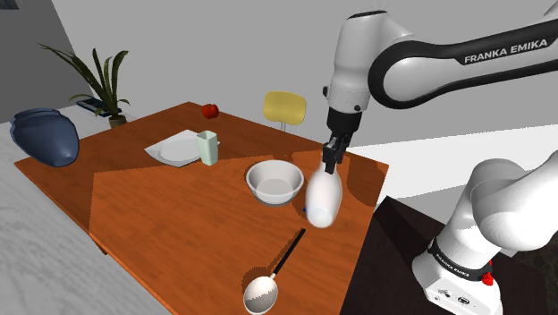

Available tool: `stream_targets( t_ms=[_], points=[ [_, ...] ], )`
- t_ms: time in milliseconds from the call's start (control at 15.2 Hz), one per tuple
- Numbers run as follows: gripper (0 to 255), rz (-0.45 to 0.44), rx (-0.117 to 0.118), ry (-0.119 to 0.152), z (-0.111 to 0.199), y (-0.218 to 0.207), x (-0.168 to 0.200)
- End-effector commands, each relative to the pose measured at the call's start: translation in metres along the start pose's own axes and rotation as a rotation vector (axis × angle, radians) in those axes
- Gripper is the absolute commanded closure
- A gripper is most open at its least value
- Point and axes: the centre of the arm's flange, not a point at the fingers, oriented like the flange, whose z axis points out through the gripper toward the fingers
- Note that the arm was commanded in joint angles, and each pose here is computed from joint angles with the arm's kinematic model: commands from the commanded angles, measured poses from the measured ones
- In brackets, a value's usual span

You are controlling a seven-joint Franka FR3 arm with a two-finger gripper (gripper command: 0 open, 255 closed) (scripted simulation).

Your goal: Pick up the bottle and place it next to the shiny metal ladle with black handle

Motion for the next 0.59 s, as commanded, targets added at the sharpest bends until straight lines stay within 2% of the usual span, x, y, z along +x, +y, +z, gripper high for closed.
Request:
stream_targets(
  t_ms=[0,330,528],
  points=[
    [255,0.0,0.0,0.001,0.012,0.001,0.0],
    [255,0.0,0.0,0.001,0.041,0.0,0.0],
    [255,0.0,0.0,0.001,0.041,0.0,0.0]
  ],
)
